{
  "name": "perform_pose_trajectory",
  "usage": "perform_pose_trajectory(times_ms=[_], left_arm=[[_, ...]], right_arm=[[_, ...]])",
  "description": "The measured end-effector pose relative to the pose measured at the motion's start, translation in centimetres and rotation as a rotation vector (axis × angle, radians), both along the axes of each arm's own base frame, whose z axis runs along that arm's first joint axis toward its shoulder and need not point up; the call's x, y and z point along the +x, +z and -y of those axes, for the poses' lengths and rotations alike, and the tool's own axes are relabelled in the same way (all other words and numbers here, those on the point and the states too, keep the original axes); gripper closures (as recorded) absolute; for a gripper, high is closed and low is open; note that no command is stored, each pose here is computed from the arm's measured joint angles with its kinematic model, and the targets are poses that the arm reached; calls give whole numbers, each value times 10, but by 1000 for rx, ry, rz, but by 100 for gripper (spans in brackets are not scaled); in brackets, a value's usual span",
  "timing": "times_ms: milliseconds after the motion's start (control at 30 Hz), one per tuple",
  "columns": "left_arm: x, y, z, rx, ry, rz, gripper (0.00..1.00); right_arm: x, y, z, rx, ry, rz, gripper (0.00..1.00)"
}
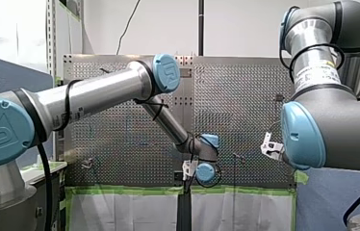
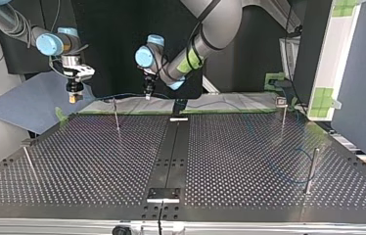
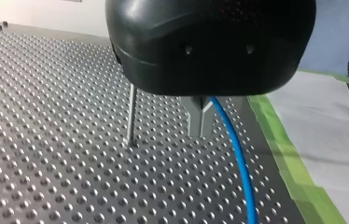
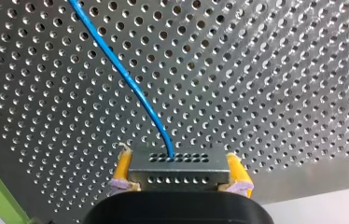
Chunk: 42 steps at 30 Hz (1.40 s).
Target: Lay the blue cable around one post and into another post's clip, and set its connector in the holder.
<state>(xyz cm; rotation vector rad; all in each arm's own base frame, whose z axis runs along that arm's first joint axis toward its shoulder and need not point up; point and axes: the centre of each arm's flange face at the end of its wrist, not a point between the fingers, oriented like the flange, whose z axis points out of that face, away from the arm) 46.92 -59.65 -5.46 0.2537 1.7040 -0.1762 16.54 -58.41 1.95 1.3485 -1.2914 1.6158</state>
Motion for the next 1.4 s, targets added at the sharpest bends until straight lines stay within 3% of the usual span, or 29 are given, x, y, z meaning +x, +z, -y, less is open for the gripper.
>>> perform_pose_trajectory(times_ms=[167,533,833,1000,1400], left_arm=[[-10,3,10,-1,-8,10,100],[-14,4,16,-7,-16,24,100],[-11,7,23,-83,-38,50,100],[-7,6,22,-119,-49,41,100],[1,-3,9,-141,-58,35,100]], right_arm=[[-8,1,4,1,-15,22,100],[-20,1,7,14,-35,58,100],[-20,1,7,23,-36,72,100],[-20,1,7,34,-38,100,100],[-18,-4,1,72,-53,91,100]])
